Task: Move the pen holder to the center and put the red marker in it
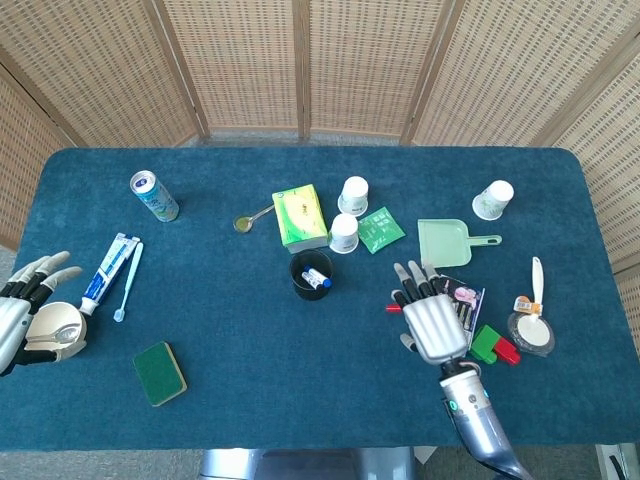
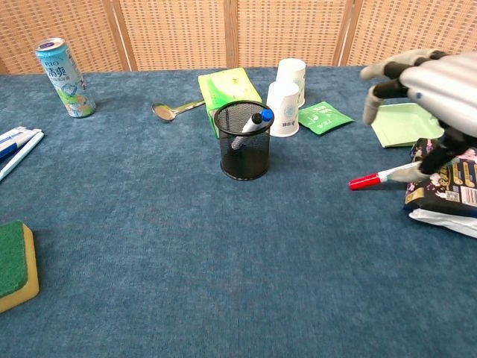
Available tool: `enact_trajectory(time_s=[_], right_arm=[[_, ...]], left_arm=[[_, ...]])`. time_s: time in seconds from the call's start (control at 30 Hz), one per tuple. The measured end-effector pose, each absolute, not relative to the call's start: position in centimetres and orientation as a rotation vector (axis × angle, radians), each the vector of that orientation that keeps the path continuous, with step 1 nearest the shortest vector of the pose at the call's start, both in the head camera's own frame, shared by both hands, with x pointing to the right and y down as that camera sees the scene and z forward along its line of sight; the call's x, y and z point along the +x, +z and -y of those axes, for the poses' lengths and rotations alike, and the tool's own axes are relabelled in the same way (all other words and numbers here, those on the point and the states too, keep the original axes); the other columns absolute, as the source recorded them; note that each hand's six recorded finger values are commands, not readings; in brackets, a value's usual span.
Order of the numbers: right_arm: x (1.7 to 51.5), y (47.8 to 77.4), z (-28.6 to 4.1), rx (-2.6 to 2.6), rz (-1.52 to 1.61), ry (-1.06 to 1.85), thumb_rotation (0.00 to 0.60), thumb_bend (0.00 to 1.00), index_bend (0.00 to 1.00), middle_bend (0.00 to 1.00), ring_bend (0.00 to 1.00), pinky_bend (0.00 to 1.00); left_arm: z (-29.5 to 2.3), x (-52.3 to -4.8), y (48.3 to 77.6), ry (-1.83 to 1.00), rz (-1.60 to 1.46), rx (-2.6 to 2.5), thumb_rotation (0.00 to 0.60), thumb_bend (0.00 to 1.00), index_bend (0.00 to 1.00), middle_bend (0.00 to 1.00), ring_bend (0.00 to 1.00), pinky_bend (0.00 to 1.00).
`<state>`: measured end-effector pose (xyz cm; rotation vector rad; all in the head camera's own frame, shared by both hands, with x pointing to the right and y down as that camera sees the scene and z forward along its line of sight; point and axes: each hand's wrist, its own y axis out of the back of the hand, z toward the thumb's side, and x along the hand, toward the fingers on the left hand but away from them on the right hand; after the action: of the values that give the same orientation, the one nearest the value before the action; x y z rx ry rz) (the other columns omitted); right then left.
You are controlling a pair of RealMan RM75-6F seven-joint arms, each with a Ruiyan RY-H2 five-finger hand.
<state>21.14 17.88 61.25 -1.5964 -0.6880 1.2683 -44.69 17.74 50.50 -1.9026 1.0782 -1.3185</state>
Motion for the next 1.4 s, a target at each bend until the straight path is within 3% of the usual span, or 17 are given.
enact_trajectory(time_s=[0.57,1.4], right_arm=[[19.6,64.7,-16.5,-1.612,0.681,1.331,0.6,0.3,0.42,0.02,0.0,0.1],[21.6,67.9,-16.2,-1.553,0.641,1.402,0.6,0.31,0.43,0.02,0.0,0.1]], left_arm=[[-17.7,-44.8,50.6,-1.315,-1.072,-1.925,0.6,0.04,0.15,0.0,0.0,0.07],[-18.0,-44.3,51.0,-1.316,-1.042,-1.95,0.6,0.04,0.15,0.0,0.0,0.07]])
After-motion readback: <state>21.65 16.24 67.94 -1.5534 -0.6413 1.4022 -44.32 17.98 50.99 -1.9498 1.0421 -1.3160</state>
